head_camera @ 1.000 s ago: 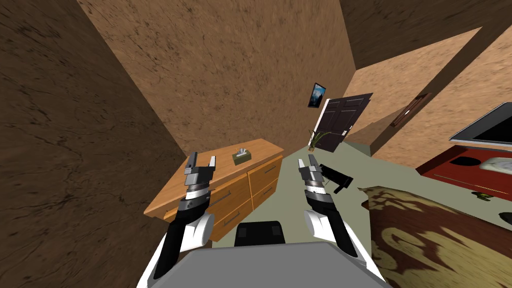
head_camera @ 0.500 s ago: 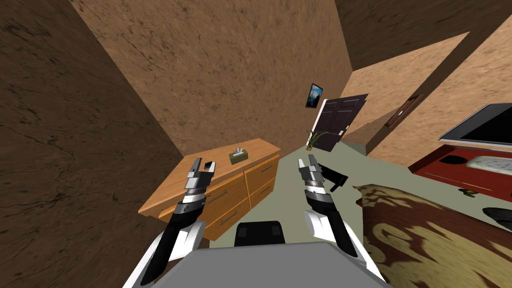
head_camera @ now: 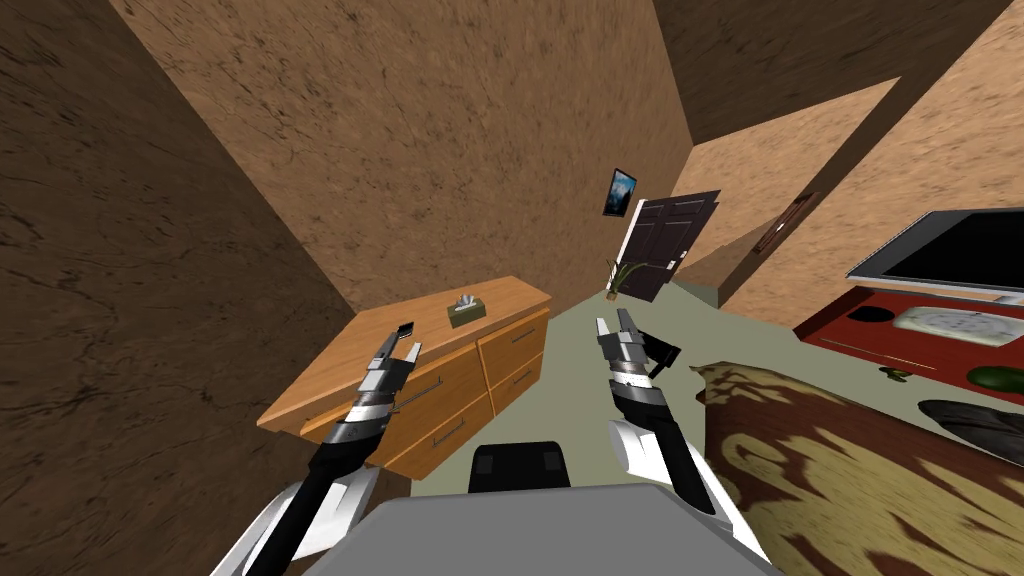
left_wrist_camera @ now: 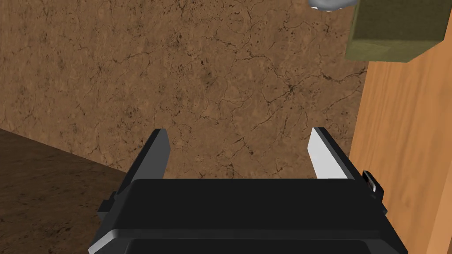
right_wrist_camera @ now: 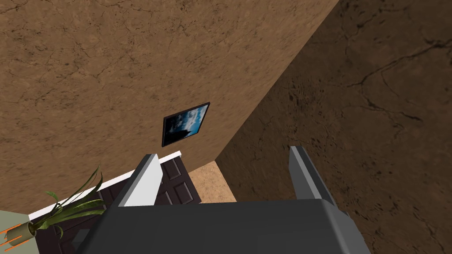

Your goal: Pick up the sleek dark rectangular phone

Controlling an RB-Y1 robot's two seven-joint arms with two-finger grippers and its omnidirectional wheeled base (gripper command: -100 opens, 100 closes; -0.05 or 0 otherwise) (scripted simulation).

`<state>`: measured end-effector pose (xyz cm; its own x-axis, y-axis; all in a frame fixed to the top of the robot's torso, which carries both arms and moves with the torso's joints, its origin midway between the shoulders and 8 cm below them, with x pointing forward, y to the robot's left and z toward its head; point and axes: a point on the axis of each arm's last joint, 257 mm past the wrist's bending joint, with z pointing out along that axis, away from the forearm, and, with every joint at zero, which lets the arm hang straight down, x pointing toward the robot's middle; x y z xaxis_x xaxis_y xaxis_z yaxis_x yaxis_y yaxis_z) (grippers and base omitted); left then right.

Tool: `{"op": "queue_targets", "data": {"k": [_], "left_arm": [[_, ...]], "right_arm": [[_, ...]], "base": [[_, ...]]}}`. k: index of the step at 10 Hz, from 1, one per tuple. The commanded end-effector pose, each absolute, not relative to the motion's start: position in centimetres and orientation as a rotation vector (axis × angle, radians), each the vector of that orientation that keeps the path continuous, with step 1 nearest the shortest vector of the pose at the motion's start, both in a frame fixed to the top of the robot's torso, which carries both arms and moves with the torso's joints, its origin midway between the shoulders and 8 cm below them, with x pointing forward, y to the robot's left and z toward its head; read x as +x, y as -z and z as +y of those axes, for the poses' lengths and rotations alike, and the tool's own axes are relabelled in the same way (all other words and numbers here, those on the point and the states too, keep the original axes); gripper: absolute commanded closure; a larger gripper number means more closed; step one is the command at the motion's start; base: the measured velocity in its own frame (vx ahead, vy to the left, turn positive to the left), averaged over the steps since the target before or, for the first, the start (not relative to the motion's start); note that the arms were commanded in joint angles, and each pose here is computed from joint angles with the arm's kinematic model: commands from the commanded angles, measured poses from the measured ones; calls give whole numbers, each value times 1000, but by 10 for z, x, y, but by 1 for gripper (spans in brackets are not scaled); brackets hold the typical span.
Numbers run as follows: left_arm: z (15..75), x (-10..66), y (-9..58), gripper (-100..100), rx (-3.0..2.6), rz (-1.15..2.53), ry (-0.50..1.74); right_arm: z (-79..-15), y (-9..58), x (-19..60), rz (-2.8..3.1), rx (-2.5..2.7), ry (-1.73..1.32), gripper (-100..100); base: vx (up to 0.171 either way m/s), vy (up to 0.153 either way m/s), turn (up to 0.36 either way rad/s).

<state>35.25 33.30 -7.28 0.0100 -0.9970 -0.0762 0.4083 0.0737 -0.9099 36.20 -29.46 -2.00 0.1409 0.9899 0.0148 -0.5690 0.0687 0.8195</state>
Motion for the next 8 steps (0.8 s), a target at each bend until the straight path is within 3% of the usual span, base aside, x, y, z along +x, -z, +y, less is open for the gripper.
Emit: {"op": "queue_targets", "data": {"k": [1, 8], "left_arm": [[344, 351, 87, -100, -865, 970, 1307], [446, 318, 154, -100, -1012, 1155, 1106]], "right_arm": [[-295, 20, 362, 672, 797, -1317, 0], [-295, 20, 362, 672, 797, -1317, 0]], "base": [[-45, -104, -17], [-27, -100, -45]]}}
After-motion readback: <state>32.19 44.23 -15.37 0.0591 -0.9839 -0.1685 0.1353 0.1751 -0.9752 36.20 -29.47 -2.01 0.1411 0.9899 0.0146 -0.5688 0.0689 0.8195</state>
